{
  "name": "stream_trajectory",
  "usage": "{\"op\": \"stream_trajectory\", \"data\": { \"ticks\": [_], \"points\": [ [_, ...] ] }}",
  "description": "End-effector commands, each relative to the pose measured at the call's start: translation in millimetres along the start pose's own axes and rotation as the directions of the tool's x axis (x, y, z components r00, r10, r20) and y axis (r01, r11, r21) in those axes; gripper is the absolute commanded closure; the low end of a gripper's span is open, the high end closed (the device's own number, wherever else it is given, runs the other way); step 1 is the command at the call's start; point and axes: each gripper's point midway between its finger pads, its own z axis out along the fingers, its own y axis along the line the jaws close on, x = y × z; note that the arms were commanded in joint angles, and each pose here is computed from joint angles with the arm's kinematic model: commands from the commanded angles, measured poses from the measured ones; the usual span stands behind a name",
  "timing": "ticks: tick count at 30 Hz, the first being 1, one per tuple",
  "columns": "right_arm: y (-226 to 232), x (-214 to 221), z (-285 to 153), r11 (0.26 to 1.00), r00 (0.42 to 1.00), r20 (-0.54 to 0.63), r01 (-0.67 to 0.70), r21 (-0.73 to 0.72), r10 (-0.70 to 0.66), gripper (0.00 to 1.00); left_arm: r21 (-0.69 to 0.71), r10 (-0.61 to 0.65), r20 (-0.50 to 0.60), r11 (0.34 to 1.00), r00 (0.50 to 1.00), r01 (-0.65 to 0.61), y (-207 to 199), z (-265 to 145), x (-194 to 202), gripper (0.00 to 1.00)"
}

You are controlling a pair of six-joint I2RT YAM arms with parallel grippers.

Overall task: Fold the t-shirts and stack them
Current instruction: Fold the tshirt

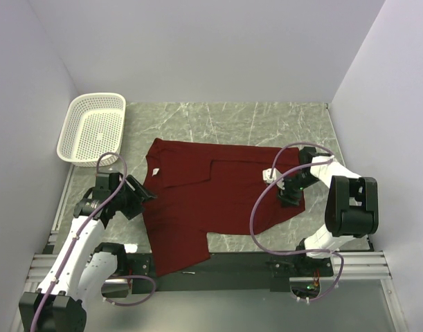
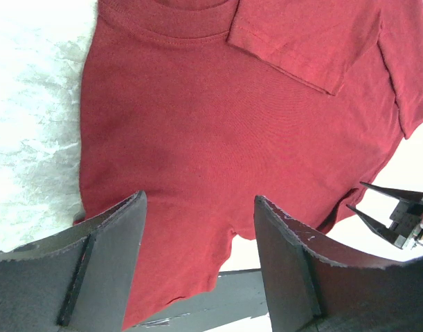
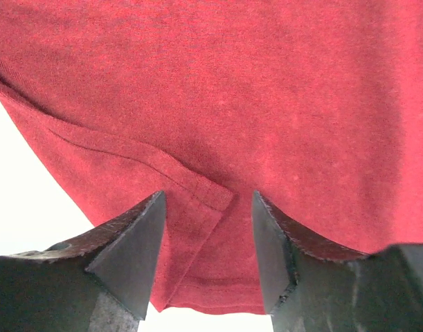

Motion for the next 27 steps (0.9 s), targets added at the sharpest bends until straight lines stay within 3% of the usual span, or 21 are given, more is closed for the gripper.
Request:
{"op": "stream_trajectory", "data": {
  "ticks": [1,7,11,16,18,27],
  "points": [
    [-5.5,-1.1,1.7,1.0,1.0,-0.001,0.0,-0.002,0.0,0.41,0.028,0.005,-0.007,1.0,1.0,-0.005,-6.4,-1.7,0.1,0.31],
    [-7.8,-0.9,2.8,1.0,1.0,-0.001,-0.009,0.005,0.009,0.48,0.029,0.021,-0.01,0.999,1.0,-0.02,-8.7,-4.2,-0.8,0.31],
    [-8.7,-2.5,0.1,1.0,1.0,-0.001,-0.023,0.013,0.023,0.61,0.038,0.02,-0.018,0.999,1.0,-0.019,-11.3,-4.8,0.0,0.31],
    [-8.2,-8.3,-11.3,0.999,1.0,-0.003,-0.02,0.05,0.02,0.73,0.056,0.045,-0.105,0.998,0.993,-0.039,-12.7,-4.5,13.7,0.32],
    [-9.3,-12.6,-18.4,0.997,1.0,0.002,-0.013,0.077,0.013,0.82,0.041,0.051,-0.141,0.998,0.989,-0.046,-10.1,-4.0,18.3,0.35],
    [-6.0,-37.4,-35.8,0.987,0.995,0.095,-0.052,0.151,0.038,1.0,-0.027,-0.045,-0.284,0.999,0.958,0.039,8.6,-3.4,52.2,0.37]
  ]
}}
